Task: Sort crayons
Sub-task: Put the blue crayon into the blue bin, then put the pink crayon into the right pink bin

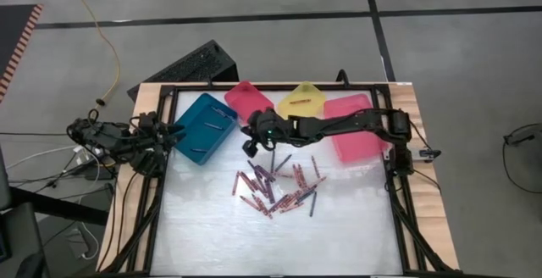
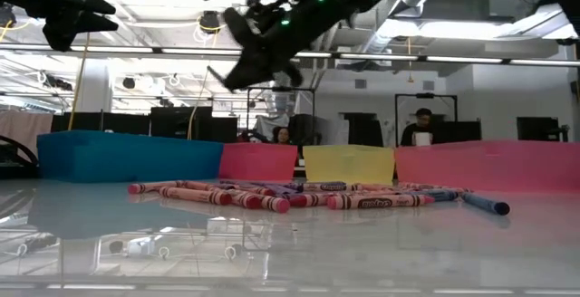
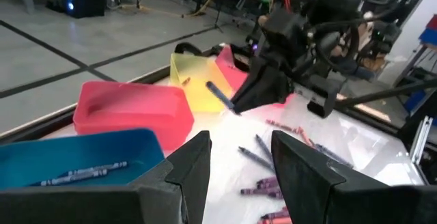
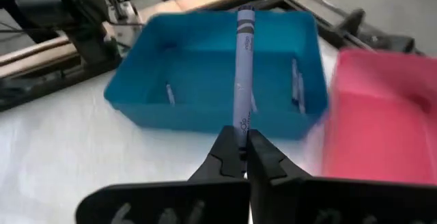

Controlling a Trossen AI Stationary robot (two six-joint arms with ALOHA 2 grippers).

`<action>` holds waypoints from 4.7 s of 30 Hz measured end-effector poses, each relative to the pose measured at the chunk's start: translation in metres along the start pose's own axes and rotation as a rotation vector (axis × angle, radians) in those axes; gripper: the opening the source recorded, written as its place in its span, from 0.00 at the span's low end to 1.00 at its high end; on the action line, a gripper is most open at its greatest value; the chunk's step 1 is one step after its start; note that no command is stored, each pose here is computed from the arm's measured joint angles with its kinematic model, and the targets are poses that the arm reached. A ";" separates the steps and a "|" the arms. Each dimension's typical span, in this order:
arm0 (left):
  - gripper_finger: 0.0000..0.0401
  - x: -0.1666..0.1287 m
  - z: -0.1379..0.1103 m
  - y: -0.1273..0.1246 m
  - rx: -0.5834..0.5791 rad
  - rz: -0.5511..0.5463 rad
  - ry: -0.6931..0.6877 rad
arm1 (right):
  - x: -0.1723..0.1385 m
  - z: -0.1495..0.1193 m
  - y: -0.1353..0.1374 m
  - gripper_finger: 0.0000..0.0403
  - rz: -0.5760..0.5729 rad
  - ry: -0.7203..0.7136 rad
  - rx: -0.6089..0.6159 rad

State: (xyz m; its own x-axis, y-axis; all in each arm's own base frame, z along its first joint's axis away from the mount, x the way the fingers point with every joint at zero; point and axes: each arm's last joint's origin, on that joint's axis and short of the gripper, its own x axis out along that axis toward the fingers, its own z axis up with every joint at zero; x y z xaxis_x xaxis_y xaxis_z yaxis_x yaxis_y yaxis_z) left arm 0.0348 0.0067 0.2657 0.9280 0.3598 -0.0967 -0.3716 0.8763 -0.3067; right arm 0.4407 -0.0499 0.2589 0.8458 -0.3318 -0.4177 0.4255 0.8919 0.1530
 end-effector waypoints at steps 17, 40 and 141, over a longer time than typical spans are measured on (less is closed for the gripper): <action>0.36 0.001 -0.001 -0.001 0.008 0.002 0.007 | 0.058 0.031 0.005 0.01 0.039 -0.085 -0.125; 0.36 0.001 -0.001 -0.001 0.008 0.002 0.007 | 0.112 0.037 -0.035 0.09 -0.003 -0.142 -0.134; 0.36 0.001 -0.002 0.001 -0.019 0.031 0.007 | -0.135 -0.154 -0.027 0.45 -0.369 0.670 0.213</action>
State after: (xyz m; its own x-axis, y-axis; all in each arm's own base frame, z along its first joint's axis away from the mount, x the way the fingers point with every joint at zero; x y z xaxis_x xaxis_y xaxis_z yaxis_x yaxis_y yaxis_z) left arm 0.0352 0.0071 0.2637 0.9164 0.3841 -0.1130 -0.3995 0.8585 -0.3215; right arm 0.2657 0.0182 0.1736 0.2934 -0.2787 -0.9145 0.7499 0.6604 0.0394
